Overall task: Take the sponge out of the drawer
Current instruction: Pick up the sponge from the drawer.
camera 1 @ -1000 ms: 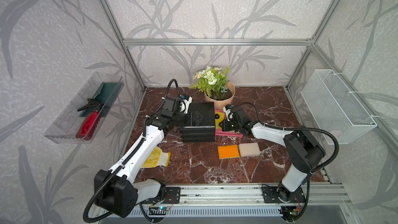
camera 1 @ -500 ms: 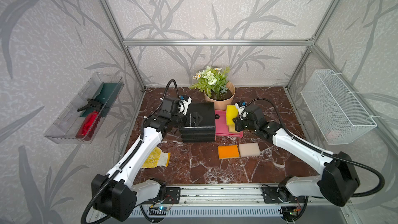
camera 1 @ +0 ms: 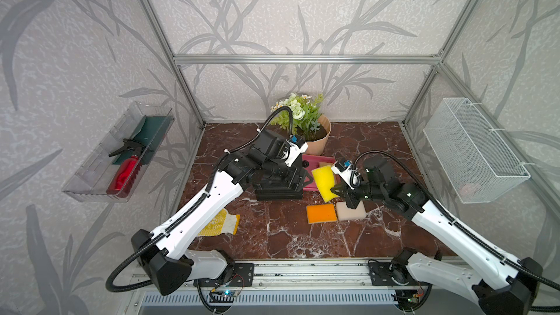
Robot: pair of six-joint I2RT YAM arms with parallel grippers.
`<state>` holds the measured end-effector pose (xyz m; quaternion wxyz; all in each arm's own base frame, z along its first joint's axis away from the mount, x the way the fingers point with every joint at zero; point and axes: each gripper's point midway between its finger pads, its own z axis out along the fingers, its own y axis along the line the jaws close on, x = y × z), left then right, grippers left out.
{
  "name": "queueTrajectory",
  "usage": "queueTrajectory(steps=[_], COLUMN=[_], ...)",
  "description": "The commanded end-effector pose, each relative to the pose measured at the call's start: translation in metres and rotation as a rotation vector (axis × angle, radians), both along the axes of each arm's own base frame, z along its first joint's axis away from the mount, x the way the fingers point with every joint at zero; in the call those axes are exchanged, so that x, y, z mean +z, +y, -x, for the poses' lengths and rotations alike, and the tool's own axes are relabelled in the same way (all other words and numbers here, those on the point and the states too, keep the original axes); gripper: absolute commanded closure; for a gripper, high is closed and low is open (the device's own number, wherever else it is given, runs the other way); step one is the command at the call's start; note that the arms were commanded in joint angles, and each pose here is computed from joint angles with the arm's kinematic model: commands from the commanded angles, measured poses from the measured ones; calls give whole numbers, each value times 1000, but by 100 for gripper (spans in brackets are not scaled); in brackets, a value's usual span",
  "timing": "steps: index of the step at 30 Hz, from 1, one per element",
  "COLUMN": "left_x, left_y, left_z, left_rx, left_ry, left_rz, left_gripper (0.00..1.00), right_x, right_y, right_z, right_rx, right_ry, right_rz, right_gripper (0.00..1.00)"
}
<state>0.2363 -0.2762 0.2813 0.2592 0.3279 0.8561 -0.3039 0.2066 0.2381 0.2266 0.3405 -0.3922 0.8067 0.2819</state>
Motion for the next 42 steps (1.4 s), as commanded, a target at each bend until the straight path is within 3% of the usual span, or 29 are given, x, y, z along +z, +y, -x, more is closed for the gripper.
queueTrajectory(steps=[1,14,15,17,20,28,30,34,38,42], left_x=[-14,-15,-16,-19,-23,-25,-25,-30,-38,-48], left_y=[-6,-29,-29,-29,-27,-19,-14,-5,14,48], left_z=[19,23,23,24,24,23,19,14,10,11], left_rx=[-100,-176,-179,-184,-184,-138,-91,46,235,463], left_ry=[35,21,26,32,41,31,25,27,24,19], left_rz=[-87,-98,-99,-108,-124,-138,-142,-104,-37,40], left_gripper=[20,28,33,52,99,100,100,100,100,100], right_x=[18,21,21,23,25,28,33,44,49,49], right_y=[10,29,30,33,38,39,35,18,-9,-18], right_z=[30,42,42,40,37,18,9,-13,-34,-35], right_rx=[153,246,247,246,244,155,93,-82,-298,-354], right_ry=[-12,-10,-10,-12,-10,-48,-81,-158,-217,-229], right_rz=[-52,-45,-46,-53,-52,-54,-62,-76,-85,-111], right_gripper=[98,98,98,98,99,95,85,55,40,30])
